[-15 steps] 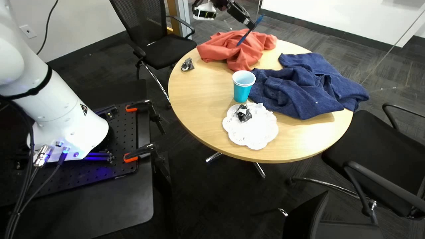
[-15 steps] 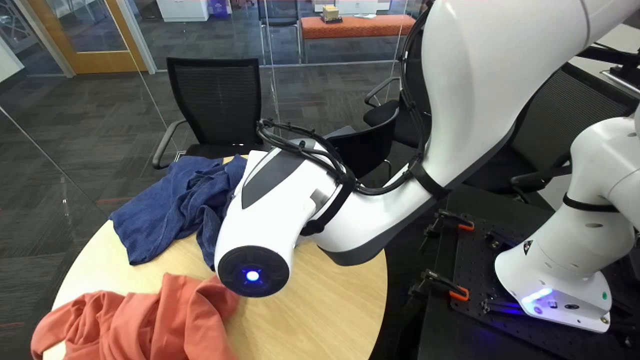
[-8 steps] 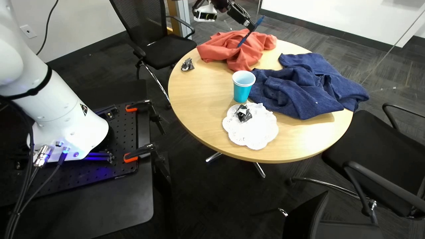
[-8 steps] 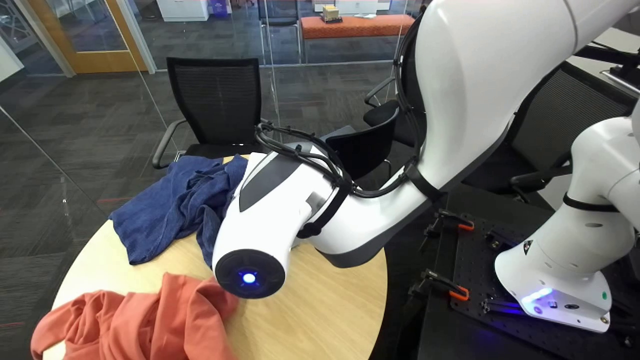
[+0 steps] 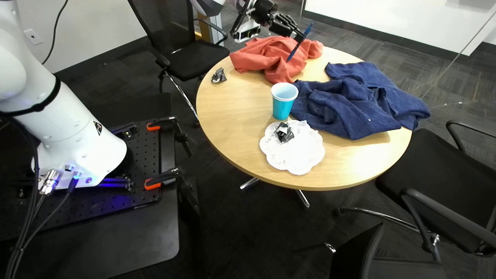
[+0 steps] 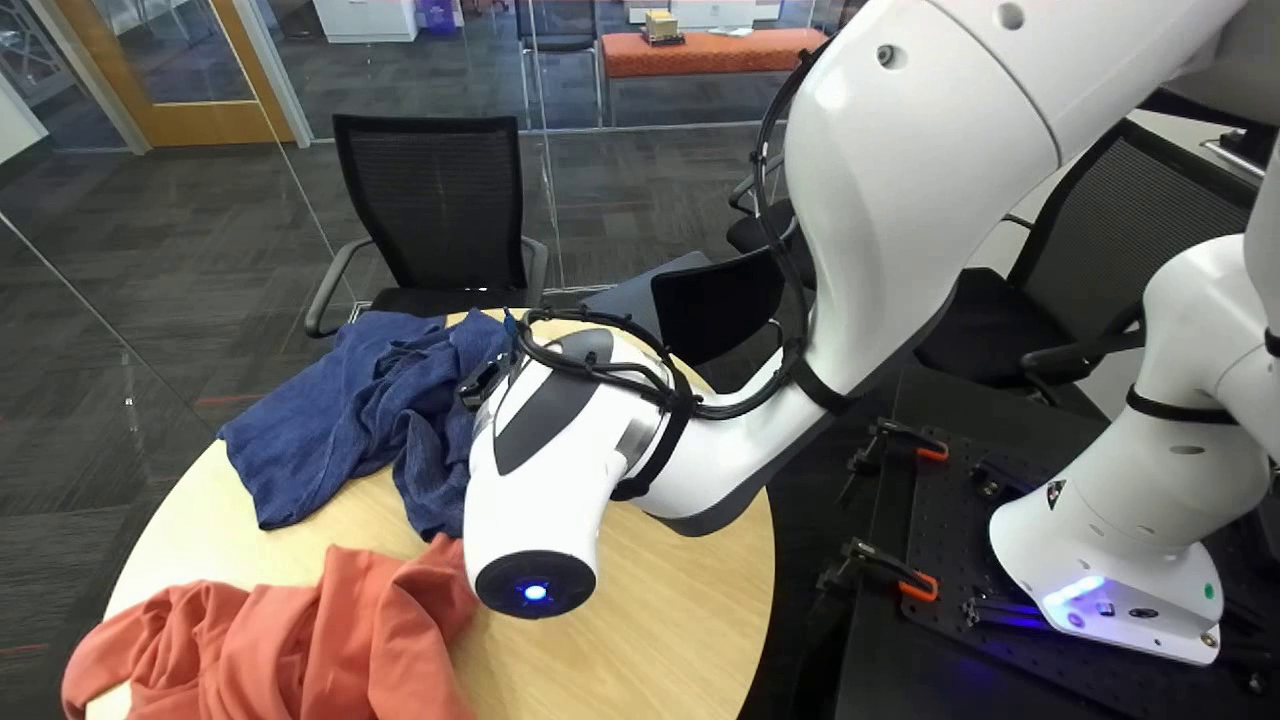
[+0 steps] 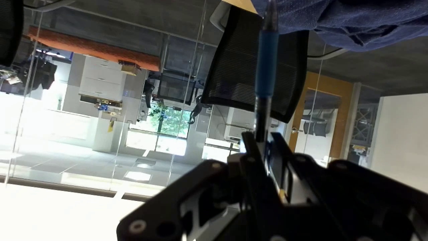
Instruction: Take the pen from the table and place it in the blue cup
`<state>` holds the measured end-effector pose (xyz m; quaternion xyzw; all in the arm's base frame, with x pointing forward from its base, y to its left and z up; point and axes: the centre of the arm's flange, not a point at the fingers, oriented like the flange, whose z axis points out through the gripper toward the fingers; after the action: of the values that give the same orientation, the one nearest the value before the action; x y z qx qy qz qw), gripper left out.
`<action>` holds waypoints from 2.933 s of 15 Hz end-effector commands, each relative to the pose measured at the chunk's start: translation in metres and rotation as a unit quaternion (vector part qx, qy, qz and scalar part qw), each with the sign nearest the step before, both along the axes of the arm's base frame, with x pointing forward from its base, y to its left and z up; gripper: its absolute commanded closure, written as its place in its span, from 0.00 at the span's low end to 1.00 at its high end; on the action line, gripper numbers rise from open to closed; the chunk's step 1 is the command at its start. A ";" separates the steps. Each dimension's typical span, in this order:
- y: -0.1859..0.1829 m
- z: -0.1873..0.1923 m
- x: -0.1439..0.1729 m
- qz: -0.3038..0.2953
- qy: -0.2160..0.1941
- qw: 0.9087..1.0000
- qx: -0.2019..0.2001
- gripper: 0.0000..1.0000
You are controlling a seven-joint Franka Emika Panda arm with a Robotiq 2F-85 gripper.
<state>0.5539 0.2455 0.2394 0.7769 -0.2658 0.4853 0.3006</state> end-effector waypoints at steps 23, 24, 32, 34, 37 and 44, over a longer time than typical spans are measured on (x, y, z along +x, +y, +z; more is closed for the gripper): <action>-0.003 -0.099 -0.007 -0.077 -0.058 0.995 -0.027 0.96; -0.003 -0.103 -0.007 -0.080 -0.056 0.995 -0.027 0.96; 0.004 -0.130 -0.007 -0.087 -0.041 0.995 -0.026 0.96; 0.004 -0.137 -0.009 -0.091 -0.036 0.995 -0.025 0.96; 0.005 -0.144 -0.011 -0.094 -0.032 0.995 -0.025 0.96; 0.004 -0.122 -0.017 -0.101 -0.050 0.993 -0.026 0.22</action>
<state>0.5413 0.2464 0.0963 0.7307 -0.3230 0.4854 0.3553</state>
